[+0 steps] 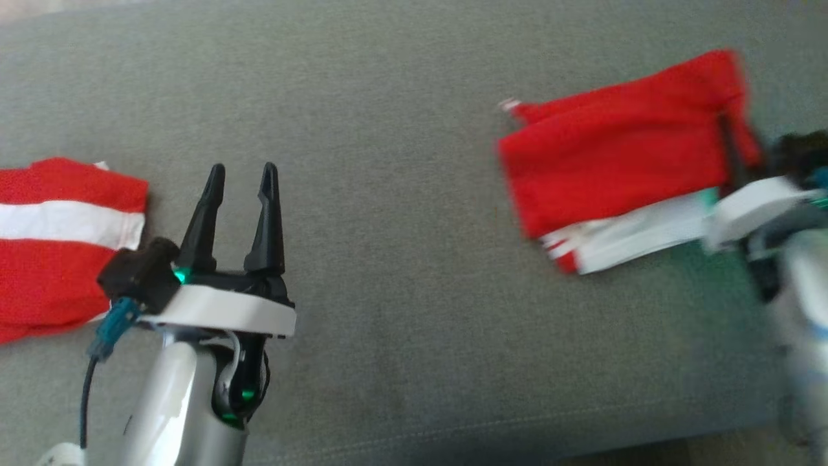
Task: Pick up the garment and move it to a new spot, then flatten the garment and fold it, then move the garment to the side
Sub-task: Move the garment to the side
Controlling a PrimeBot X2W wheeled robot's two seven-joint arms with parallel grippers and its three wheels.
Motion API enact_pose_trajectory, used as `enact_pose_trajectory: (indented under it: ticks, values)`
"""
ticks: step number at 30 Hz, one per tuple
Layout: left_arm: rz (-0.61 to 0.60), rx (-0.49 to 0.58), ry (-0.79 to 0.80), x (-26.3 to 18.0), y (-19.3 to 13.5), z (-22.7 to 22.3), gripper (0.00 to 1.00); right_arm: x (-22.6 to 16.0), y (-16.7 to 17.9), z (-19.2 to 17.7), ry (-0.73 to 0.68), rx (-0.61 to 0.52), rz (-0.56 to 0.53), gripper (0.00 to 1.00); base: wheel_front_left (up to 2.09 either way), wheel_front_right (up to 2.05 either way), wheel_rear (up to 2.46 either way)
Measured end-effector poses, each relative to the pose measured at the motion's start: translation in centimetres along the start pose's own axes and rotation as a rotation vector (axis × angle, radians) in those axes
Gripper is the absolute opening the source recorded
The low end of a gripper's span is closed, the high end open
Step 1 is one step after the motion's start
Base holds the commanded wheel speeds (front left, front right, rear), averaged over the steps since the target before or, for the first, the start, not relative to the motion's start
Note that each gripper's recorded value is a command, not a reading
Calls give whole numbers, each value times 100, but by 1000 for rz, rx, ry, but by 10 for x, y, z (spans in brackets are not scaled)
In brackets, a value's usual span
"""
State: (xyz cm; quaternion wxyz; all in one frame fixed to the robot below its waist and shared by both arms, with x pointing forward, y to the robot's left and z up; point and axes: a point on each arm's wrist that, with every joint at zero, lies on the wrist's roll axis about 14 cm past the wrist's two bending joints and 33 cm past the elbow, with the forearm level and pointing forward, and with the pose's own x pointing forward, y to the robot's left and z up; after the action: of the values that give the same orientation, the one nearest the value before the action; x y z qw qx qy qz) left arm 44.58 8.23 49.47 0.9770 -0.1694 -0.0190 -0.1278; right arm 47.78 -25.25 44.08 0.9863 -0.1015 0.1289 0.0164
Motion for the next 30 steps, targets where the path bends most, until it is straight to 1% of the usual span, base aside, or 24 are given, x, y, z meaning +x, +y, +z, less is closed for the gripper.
enact_pose_trajectory:
  ticks: [3,5,7,9,15,21,24,28,29,30]
  values:
    - [-20,-9,8,7,-5,-5,100,-5,-52,1,22,-97,-76,0,0,0,0]
    - [-27,-13,14,10,-6,-8,100,-10,-78,-2,49,-154,-112,0,0,0,0]
    - [-28,-15,18,13,-6,-11,100,-13,-98,-5,82,-164,-150,0,0,0,0]
    - [-28,-18,29,13,-5,-15,100,-13,-110,-6,100,-164,-177,0,0,0,0]
    - [-11,-17,41,11,2,-20,100,-7,-113,-8,117,-142,-188,0,0,0,0]
    - [-7,-15,42,10,5,-20,100,-9,-134,0,90,-76,-274,0,0,0,0]
    - [-10,-15,41,10,4,-19,100,-8,-131,1,84,-38,-285,0,0,0,0]
    - [-14,-14,38,10,2,-18,100,-8,-125,2,84,-35,-278,0,0,0,0]
    - [-15,-15,37,11,2,-17,100,-8,-126,3,80,-33,-280,20,0,0,0]
    - [-17,-14,36,11,1,-17,100,-9,-126,4,76,-31,-282,49,0,0,0]
